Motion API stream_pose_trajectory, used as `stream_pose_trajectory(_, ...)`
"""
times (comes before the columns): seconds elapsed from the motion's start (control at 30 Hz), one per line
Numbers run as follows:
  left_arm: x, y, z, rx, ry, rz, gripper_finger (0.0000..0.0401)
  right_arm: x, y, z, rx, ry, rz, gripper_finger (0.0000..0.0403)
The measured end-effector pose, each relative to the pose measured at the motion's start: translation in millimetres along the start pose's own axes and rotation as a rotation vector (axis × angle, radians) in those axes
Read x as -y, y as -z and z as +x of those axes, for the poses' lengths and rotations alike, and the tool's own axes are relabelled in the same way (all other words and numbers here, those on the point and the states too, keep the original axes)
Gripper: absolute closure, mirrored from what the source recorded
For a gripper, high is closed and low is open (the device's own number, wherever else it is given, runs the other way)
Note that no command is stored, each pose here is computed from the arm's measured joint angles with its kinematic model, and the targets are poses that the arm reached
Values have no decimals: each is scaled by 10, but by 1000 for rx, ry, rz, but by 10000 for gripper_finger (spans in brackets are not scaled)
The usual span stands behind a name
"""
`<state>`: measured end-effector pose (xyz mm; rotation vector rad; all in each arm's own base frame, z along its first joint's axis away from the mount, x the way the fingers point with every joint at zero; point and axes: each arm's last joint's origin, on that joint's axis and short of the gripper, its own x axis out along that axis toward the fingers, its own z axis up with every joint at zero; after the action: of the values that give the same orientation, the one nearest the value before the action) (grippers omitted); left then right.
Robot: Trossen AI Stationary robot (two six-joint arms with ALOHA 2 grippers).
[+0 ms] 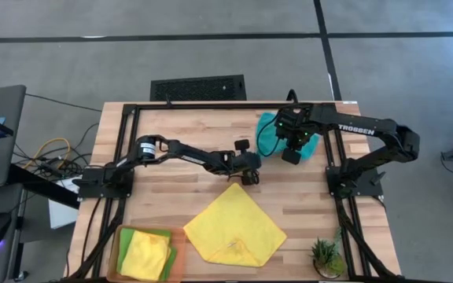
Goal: Fold microfiber towels
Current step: Fold the blue microfiber towel
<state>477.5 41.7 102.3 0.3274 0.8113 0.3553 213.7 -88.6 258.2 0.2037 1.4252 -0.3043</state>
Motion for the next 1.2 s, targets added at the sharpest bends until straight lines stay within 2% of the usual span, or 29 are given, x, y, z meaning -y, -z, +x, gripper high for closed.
stream_pose_trajectory(0.27,-282,-90,-406,-136,63,-14,400,-4,16,0,-16,-10,-27,386)
stream_pose_trajectory(0.53,-572,-191,-757,-173,103,-66,401,-31,-6,-1,6,-20,-37,360)
stream_pose_trajectory(0.67,-580,-181,-783,-191,105,-73,401,-65,-19,-2,22,-87,-44,344)
stream_pose_trajectory(0.83,-568,-181,-794,-194,133,-119,401,-127,-61,-6,65,-92,-71,318)
stream_pose_trajectory(1.07,-563,-149,-802,-232,124,-181,401,-325,-94,-18,105,-105,-159,257)
stream_pose_trajectory(1.2,-597,-182,-865,-221,117,-193,401,-483,-84,-26,113,-125,-235,237)
